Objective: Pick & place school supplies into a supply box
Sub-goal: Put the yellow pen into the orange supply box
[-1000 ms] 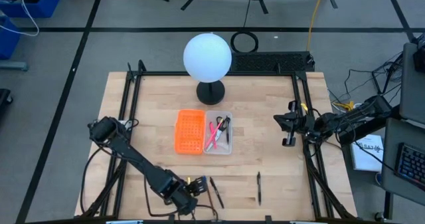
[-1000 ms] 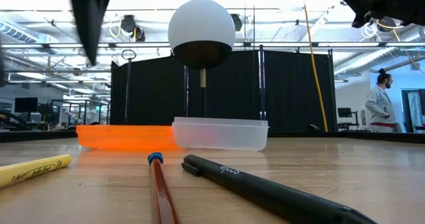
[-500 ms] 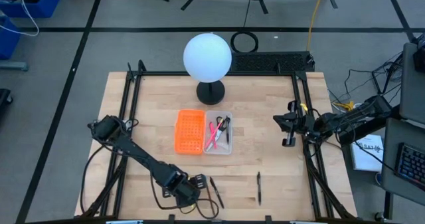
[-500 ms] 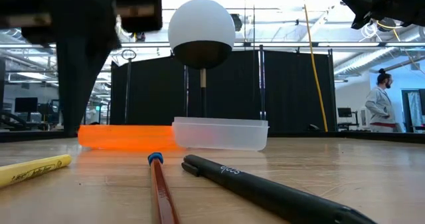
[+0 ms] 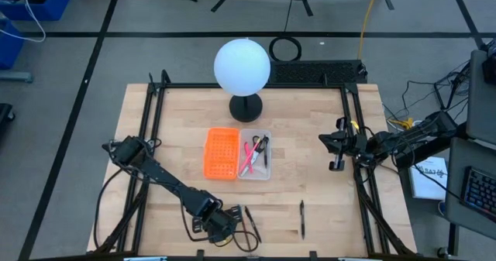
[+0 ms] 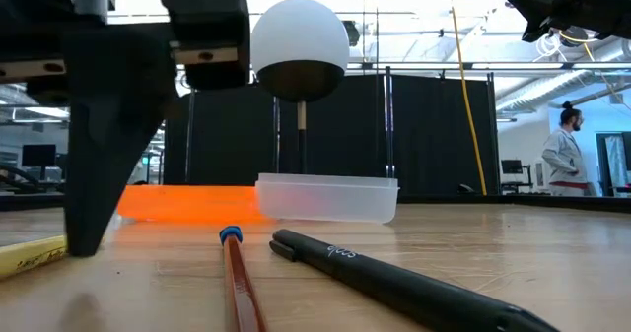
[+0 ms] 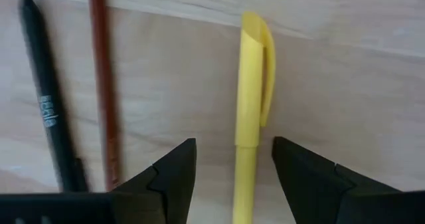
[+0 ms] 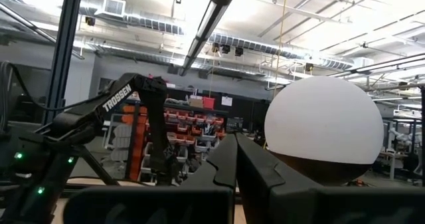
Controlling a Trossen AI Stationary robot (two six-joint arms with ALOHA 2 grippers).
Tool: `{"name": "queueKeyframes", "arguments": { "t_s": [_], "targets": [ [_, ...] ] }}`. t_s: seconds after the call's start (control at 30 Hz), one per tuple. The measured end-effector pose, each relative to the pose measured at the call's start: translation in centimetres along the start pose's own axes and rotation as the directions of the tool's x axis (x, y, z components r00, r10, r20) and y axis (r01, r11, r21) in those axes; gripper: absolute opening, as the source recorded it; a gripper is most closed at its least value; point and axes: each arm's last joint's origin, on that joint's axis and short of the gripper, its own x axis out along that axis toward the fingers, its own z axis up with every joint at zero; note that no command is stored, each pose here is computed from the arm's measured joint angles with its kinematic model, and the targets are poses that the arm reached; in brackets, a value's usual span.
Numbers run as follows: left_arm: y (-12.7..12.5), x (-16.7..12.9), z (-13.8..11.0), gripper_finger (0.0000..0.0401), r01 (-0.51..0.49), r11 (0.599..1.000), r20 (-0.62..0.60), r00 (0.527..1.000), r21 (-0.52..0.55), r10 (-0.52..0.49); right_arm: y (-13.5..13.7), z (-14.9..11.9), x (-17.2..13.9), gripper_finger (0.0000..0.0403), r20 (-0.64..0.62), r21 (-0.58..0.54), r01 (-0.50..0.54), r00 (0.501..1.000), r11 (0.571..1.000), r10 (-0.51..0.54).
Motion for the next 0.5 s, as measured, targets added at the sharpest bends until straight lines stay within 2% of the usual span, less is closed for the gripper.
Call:
{"name": "queueKeyframes", "arguments": {
  "t_s": [0.17, 0.3, 0.4, 0.5],
  "targets": [
    [-0.2, 1.7, -0.4, 0.0209, 0.047, 0.999, -0.021, 0.999, -0.007, -0.047, 0.0, 0.0, 0.0, 0.0, -0.001, 0.0, -0.001, 1.0, 1.0, 0.001],
    [-0.2, 1.9, -0.5, 0.0203, 0.053, 0.997, -0.026, 0.998, -0.047, -0.054, 0.0, 0.0, 0.0, 0.0, -0.002, 0.001, -0.001, 1.0, 1.0, 0.001],
    [-0.2, 1.9, -0.6, 0.0172, 0.062, 0.995, -0.023, 0.998, -0.075, -0.064, 0.0, 0.0, 0.0, 0.0, -0.002, 0.001, -0.001, 1.0, 1.0, 0.001],
    [-0.3, 1.9, -0.6, 0.0121, 0.082, 0.992, -0.012, 0.996, -0.099, -0.083, 0.0, -0.1, 0.0, 0.0, -0.005, 0.0, -0.002, 1.0, 1.0, 0.002]
  ]
}}
